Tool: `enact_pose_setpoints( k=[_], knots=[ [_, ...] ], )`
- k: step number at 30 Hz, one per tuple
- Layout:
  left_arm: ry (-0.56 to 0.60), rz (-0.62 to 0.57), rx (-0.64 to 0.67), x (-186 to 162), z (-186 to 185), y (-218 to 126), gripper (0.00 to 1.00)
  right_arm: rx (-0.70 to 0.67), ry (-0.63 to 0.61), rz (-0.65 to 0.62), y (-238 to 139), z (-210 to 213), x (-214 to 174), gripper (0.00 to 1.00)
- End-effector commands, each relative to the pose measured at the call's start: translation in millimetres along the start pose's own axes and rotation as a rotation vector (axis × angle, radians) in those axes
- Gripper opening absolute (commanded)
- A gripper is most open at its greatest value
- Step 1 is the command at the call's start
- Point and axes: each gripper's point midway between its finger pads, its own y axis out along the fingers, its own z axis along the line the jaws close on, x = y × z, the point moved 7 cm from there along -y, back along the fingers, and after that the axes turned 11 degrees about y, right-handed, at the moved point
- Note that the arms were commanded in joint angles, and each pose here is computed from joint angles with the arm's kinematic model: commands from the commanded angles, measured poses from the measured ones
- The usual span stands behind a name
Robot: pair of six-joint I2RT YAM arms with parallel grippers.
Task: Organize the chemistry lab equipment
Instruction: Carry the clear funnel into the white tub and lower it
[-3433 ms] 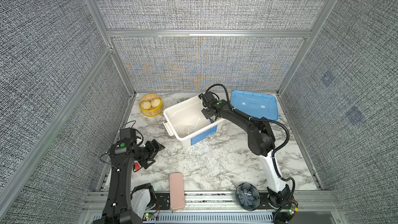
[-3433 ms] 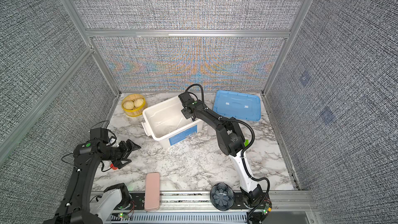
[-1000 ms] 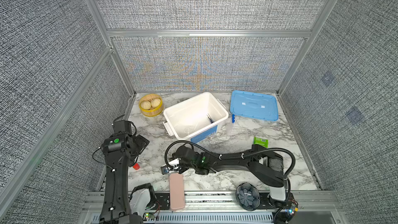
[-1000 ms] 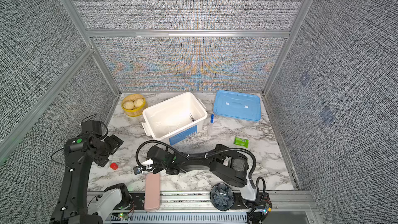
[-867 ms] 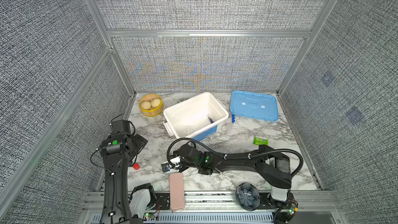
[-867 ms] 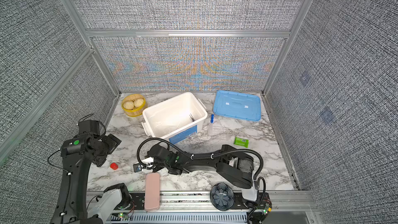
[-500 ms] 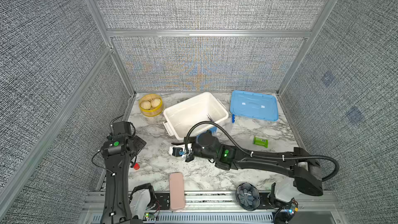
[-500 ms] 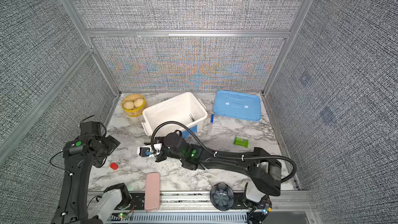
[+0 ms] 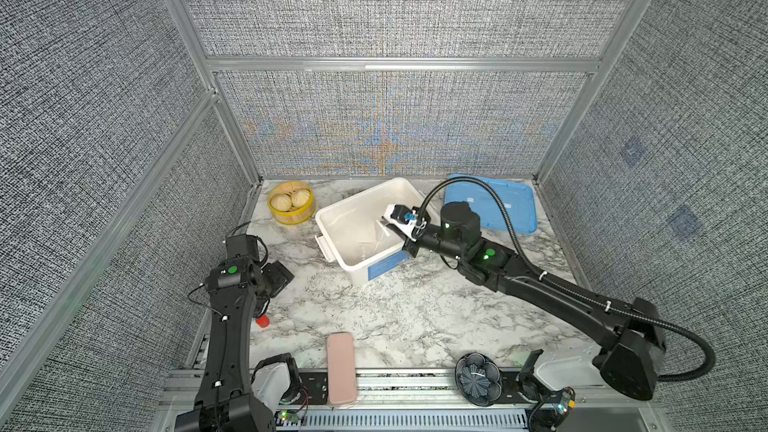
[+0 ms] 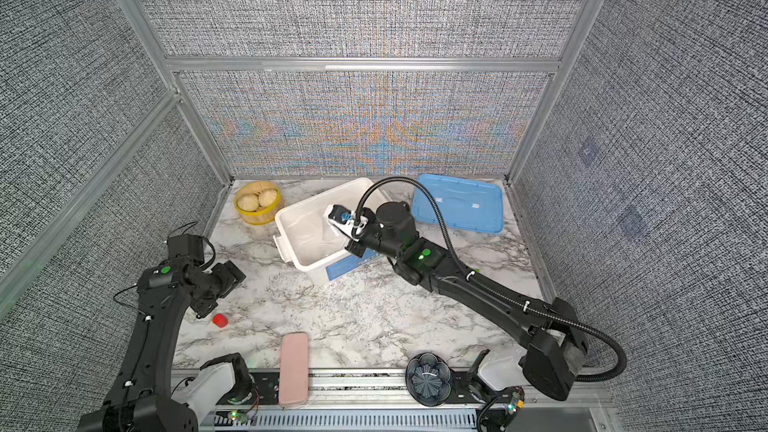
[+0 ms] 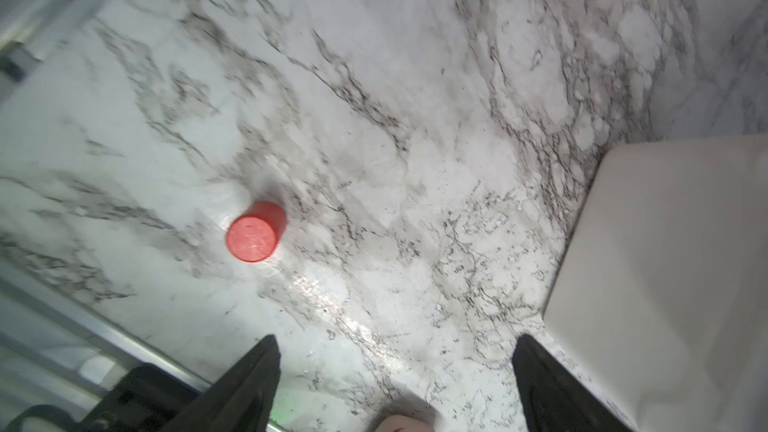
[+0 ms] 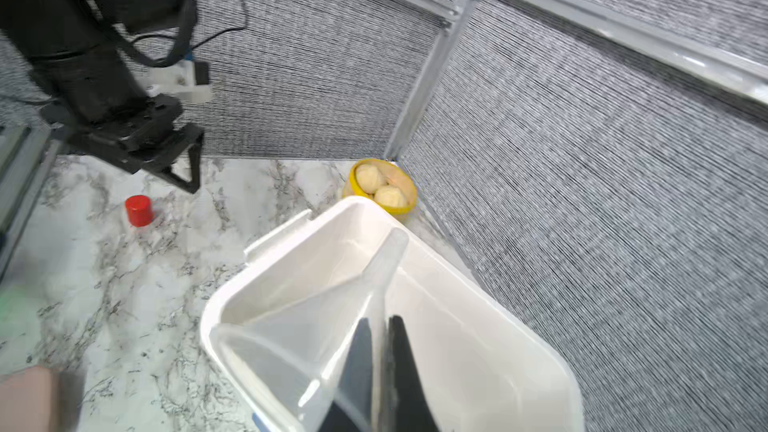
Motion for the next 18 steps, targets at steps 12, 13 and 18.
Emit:
enact_pose_setpoints(
  k=[12, 13, 18],
  knots=[
    [0.078, 0.146, -0.335, -10, -33, 7, 0.87, -0.142, 0.237, 0.509, 10, -84, -62, 0.00],
    [0.078, 0.143, -0.334, -9, -34, 6, 0.87, -0.145, 0.245, 0.545, 15, -88, -68, 0.00],
    [0.092, 0.145, -0.352, -10, -35, 6, 0.87, -0.192, 0.301, 0.644, 52, -105, -94, 0.00]
  ],
)
